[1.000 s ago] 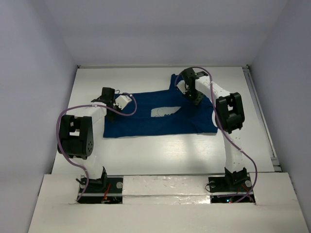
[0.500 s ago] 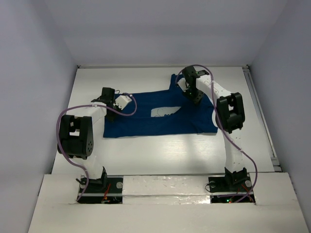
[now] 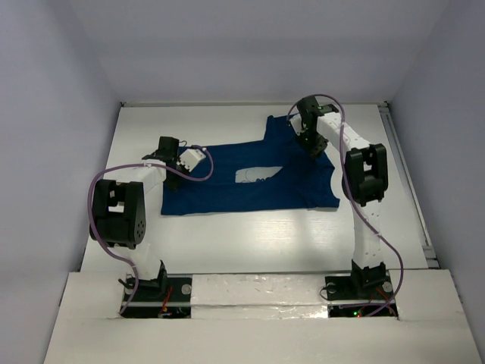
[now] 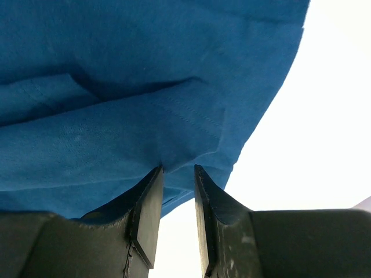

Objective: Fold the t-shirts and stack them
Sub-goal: Fold the flattened tshirt in 1/3 of the way

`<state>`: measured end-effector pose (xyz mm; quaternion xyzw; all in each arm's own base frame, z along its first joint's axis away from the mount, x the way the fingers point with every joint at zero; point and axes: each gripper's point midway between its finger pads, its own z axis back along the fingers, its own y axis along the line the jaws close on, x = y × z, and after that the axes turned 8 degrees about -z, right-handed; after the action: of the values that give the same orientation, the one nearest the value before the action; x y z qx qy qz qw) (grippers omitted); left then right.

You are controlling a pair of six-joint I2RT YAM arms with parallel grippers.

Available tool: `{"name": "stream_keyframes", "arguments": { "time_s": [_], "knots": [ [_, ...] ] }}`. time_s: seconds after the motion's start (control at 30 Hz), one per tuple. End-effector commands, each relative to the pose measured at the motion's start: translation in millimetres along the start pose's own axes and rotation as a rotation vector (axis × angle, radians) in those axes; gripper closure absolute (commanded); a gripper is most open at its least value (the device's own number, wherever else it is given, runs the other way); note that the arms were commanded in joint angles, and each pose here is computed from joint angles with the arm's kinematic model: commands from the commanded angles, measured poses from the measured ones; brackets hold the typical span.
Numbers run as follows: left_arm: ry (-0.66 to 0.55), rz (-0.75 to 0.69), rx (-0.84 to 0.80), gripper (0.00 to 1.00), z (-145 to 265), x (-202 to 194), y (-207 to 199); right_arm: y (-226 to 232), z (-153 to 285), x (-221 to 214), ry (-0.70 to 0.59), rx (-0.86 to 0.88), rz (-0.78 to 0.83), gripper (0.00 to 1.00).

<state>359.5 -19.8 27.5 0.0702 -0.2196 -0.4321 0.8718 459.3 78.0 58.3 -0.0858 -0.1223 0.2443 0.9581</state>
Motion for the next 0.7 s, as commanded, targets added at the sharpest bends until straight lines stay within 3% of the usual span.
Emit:
{"name": "stream_keyframes", "arguments": {
  "time_s": [0.0, 0.17, 0.33, 0.67],
  "knots": [
    [-0.043, 0.004, 0.011, 0.85, 14.7, 12.3, 4.7, -2.0, 28.0, 22.8, -0.104, 0.038, -0.042, 0.66],
    [-0.042, 0.006, 0.006, 0.85, 14.0, 11.3, 2.8, 6.9, 21.0, 21.9, -0.103, 0.127, -0.055, 0.59],
    [-0.033, 0.001, 0.006, 0.85, 13.5, 8.8, 2.0, 10.2, 15.0, 16.6, -0.091, 0.219, -0.081, 0.58],
    [-0.045, 0.006, 0.005, 0.86, 16.5, 12.9, 3.6, -0.7, 21.1, 14.3, -0.107, 0.200, -0.130, 0.54]
  ]
}}
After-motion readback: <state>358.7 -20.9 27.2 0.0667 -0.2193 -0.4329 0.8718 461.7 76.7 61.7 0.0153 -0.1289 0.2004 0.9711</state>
